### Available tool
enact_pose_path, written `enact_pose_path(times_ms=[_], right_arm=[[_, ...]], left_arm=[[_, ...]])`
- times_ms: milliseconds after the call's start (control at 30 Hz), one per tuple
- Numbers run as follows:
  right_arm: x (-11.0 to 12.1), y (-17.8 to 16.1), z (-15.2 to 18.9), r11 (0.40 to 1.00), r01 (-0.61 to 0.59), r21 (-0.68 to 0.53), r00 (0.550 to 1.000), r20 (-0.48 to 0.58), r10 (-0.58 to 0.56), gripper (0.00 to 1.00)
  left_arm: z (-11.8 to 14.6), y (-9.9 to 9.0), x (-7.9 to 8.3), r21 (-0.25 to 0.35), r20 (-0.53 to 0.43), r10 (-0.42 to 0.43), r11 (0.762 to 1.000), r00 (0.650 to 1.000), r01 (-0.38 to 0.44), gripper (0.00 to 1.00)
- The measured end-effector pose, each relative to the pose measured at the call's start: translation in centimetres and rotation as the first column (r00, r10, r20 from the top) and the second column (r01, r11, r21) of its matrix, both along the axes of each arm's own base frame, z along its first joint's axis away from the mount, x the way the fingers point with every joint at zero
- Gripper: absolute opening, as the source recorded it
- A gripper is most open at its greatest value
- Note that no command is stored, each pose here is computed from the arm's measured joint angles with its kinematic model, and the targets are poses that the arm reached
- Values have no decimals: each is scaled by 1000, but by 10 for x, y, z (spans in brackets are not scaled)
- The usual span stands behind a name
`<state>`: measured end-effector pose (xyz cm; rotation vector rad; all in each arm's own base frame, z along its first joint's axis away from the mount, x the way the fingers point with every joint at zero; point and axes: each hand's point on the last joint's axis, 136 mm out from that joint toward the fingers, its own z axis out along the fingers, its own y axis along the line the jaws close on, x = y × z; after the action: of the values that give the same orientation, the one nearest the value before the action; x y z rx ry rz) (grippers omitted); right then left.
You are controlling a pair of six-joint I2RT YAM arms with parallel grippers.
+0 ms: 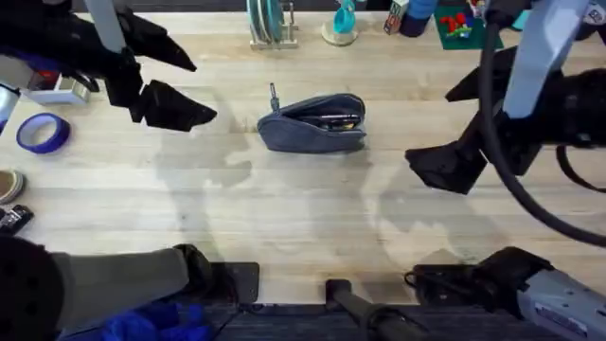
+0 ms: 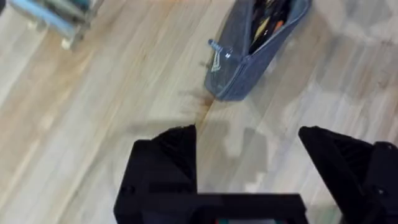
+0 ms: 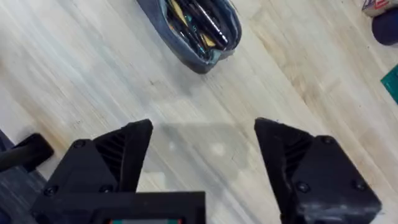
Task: Unzip the bag, pick up the pens from the table one at a time and place them inside, then zip the bag closed.
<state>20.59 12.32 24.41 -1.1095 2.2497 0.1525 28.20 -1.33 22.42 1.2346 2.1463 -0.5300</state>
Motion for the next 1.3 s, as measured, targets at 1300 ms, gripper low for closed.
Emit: enact_pose_path(times_ms=[1300], right_arm=[[0, 0, 0, 1000, 0, 0, 1000, 0, 0, 996]], left_arm=[[-73, 11, 21, -327, 81, -247, 909, 966, 260, 995]])
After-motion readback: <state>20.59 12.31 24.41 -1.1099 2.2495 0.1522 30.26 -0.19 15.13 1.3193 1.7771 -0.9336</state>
